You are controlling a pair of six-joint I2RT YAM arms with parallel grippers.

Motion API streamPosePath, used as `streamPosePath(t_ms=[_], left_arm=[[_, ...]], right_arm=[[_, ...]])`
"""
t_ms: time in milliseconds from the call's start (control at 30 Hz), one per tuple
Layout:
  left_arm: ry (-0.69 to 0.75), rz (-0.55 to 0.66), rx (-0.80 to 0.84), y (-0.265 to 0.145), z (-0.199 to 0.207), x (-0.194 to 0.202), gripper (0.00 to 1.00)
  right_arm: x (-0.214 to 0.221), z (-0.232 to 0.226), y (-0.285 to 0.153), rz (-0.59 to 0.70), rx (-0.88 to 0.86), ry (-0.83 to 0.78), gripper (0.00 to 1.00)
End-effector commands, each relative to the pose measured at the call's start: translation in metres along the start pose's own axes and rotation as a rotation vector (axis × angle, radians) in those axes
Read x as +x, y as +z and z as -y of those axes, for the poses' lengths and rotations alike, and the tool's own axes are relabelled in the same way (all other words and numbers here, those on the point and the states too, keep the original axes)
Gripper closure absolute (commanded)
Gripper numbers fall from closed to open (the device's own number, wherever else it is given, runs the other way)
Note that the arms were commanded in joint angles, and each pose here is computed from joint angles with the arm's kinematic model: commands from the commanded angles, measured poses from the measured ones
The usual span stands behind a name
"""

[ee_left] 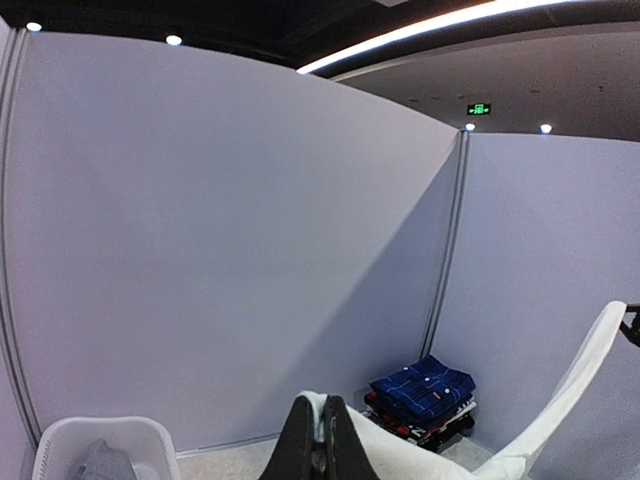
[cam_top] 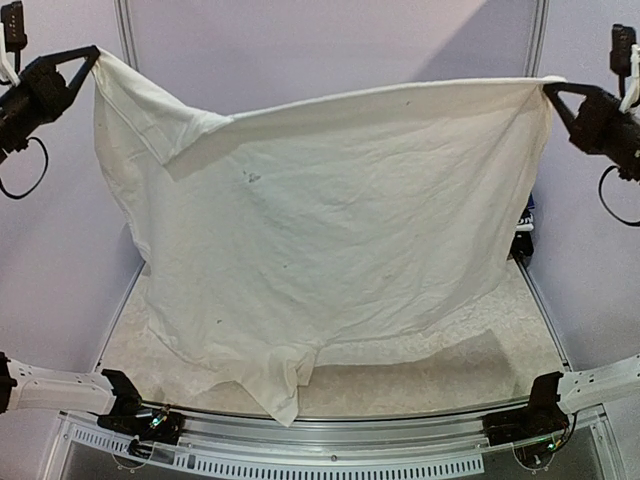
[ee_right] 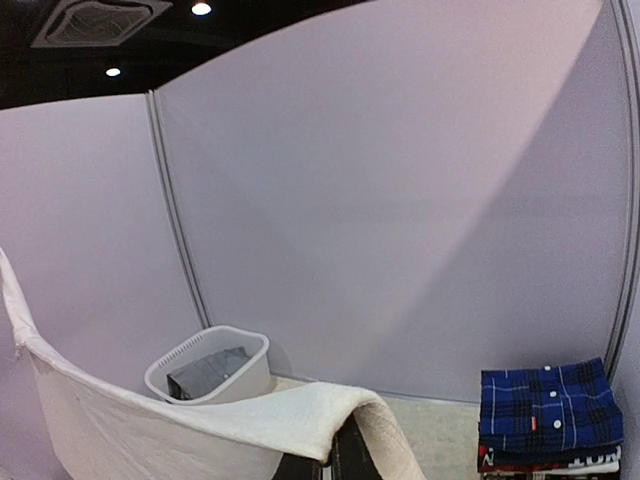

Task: Fold and stack the mixed laundry pile
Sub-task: Flatten out the crumpled T-shirt at the center of the board.

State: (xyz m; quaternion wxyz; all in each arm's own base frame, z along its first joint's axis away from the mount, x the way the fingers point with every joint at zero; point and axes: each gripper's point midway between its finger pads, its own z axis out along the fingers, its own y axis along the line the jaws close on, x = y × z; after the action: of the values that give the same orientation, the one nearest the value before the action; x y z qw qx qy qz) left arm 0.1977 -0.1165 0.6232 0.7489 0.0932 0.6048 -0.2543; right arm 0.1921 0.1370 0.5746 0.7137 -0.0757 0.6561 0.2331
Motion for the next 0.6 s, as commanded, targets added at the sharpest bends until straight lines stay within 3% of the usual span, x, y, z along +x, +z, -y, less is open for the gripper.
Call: streamPosePath(t_ms=[0,133,267,400,567], left_arm=[[0.058,0.035,0.069,0.002,0.015,-0.028,1.0],[0.06,0.098,0.109,-0.004,0.024,-0.059,1.0],[0.061,0.082,0.078,0.01,0.021,-0.056,1.0],[0.1,-0.075,-0.059,0.064,0.001,0.006,1.0],[0.166,-0.342,-0.234,0.134,-0.029,0.117,1.0]], right_arm=[[-0.043,-0.008,-0.017,0.079,-0.096,-0.012,1.0],[-0.059,0.006,-0.024,0.096,-0.038,0.043,1.0],[-0.053,0.053,-0.021,0.088,0.276,0.098,1.0],[-0.005,0.071,0.006,-0.008,0.584,-0.023,1.0],[0.092,0.102,0.063,-0.233,0.696,-0.04,1.0]])
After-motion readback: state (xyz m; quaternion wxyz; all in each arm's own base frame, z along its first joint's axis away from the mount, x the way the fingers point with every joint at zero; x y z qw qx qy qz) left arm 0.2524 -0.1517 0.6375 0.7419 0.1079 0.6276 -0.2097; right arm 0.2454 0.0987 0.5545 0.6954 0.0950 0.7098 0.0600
